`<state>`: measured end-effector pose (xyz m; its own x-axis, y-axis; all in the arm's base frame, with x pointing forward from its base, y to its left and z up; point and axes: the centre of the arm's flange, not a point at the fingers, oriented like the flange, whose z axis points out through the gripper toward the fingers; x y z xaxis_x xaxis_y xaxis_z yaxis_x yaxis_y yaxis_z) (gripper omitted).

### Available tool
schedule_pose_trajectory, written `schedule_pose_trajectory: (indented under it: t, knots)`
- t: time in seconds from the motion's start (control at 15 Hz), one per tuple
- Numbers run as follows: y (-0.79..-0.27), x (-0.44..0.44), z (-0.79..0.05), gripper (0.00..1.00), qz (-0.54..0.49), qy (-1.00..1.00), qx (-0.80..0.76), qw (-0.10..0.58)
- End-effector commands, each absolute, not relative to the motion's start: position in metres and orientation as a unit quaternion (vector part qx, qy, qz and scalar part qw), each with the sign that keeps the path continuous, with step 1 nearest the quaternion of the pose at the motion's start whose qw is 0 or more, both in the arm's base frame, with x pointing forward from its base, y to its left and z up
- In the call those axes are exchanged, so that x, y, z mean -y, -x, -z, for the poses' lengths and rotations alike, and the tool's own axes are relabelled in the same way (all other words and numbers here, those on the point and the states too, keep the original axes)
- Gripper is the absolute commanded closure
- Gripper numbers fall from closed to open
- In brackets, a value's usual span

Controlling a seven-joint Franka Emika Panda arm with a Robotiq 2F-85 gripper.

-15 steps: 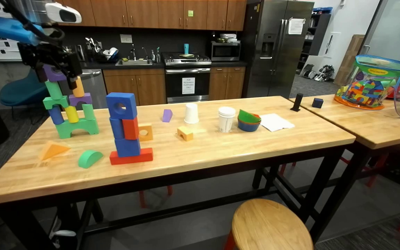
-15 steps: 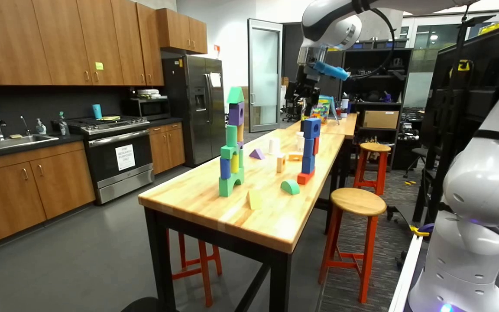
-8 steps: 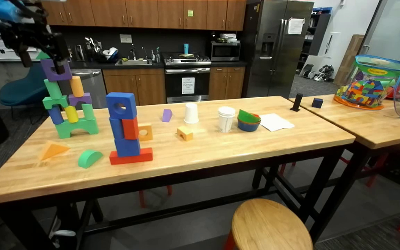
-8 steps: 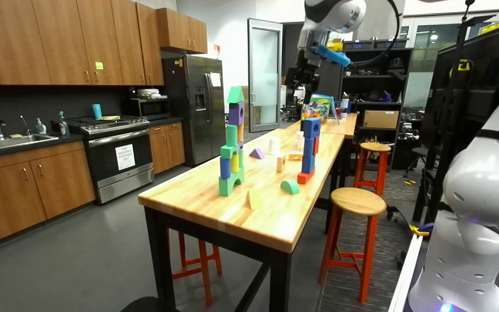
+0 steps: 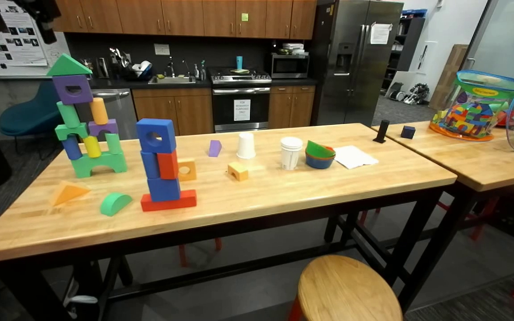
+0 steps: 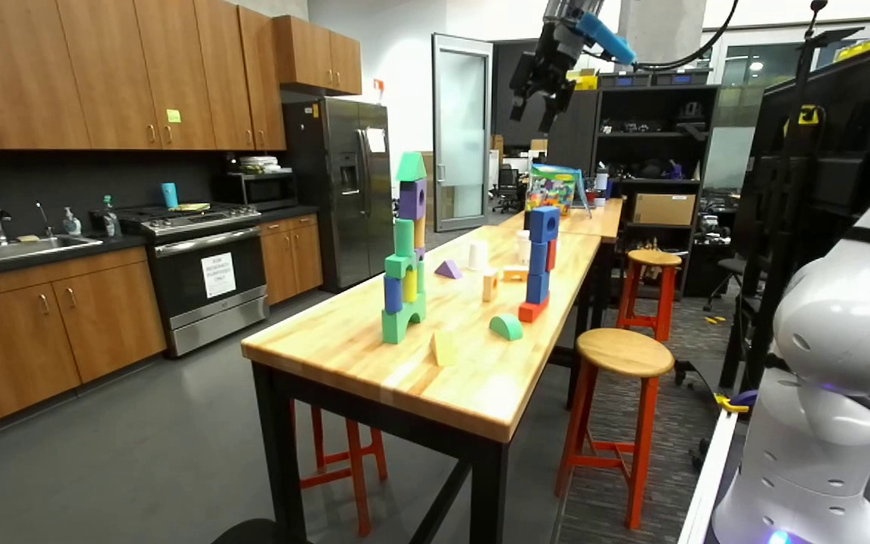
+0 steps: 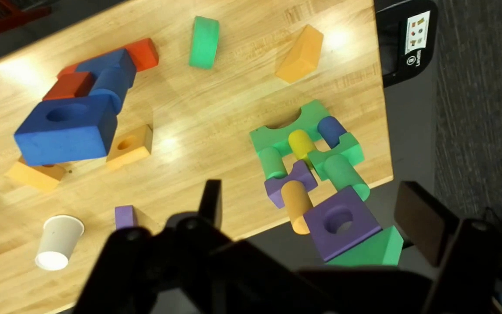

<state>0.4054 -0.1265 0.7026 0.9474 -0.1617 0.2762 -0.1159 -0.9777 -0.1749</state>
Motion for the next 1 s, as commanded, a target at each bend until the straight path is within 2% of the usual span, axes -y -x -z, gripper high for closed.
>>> schedule_pose_trajectory:
  t: [0.0, 0.6, 0.93]
  knots:
    - [-0.402, 0.128, -0.707, 0.0, 0.151, 0.983, -0.072, 0.078]
    - [-0.401, 0.129, -0.708, 0.0, 0.156, 0.982, -0.077, 0.08]
    - [-0.431, 0.131, -0.723, 0.0, 0.19, 0.966, -0.135, 0.107]
